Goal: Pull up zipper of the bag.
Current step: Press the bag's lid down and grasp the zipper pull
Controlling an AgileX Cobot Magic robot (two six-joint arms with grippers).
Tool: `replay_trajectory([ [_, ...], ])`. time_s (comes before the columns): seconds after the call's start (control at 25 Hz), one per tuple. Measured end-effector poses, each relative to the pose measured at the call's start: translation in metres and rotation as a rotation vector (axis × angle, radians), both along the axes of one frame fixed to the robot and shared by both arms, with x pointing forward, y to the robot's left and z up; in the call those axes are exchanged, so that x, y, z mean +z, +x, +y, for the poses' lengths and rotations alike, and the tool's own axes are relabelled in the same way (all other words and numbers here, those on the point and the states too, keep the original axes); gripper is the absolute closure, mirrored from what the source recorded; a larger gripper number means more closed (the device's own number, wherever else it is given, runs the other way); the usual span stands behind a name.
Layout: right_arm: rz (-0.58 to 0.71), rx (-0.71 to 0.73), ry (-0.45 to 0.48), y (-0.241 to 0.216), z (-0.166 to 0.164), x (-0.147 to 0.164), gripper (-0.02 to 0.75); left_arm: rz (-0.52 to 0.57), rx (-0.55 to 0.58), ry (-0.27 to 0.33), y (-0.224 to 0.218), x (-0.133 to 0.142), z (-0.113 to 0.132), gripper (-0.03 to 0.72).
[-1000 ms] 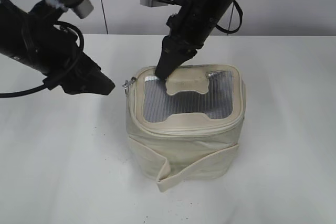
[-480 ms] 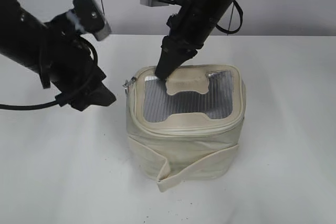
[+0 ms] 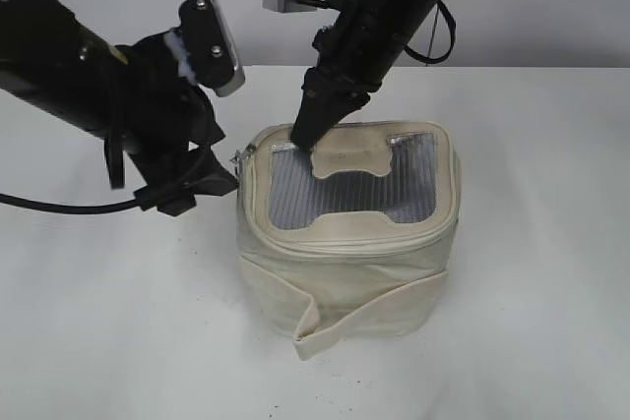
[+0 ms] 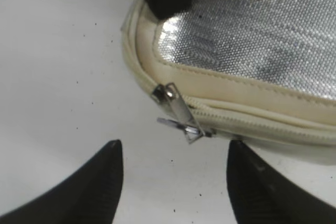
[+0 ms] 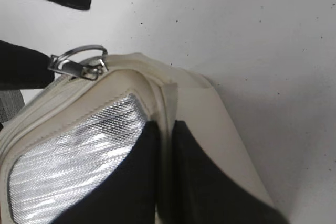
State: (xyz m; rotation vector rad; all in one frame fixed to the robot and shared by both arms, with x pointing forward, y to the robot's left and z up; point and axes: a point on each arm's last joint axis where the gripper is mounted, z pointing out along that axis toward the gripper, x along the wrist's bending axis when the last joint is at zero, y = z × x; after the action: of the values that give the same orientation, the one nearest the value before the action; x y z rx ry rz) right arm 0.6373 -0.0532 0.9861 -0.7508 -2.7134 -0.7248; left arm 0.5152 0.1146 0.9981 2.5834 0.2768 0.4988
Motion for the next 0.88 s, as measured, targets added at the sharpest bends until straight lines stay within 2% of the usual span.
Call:
replay_trajectory([
  [0.36, -0.002, -0.001, -0.004, 0.0, 0.0, 0.0, 0.692, 0.008, -0.017, 0.014, 0.007, -0.013, -0.012, 0.219],
  [0.52, -0.003, -0.001, -0.006, 0.0, 0.0, 0.0, 0.692, 0.014, -0.018, 0.017, 0.013, -0.016, -0.016, 0.309],
  [0.6, -0.003, -0.002, -0.007, 0.001, 0.0, 0.0, 0.692, 0.018, -0.024, 0.023, 0.013, -0.017, -0.016, 0.407],
  [0.88, -0.002, -0.003, -0.007, 0.001, 0.0, 0.0, 0.693, 0.018, -0.038, 0.04, 0.013, -0.017, -0.016, 0.403],
])
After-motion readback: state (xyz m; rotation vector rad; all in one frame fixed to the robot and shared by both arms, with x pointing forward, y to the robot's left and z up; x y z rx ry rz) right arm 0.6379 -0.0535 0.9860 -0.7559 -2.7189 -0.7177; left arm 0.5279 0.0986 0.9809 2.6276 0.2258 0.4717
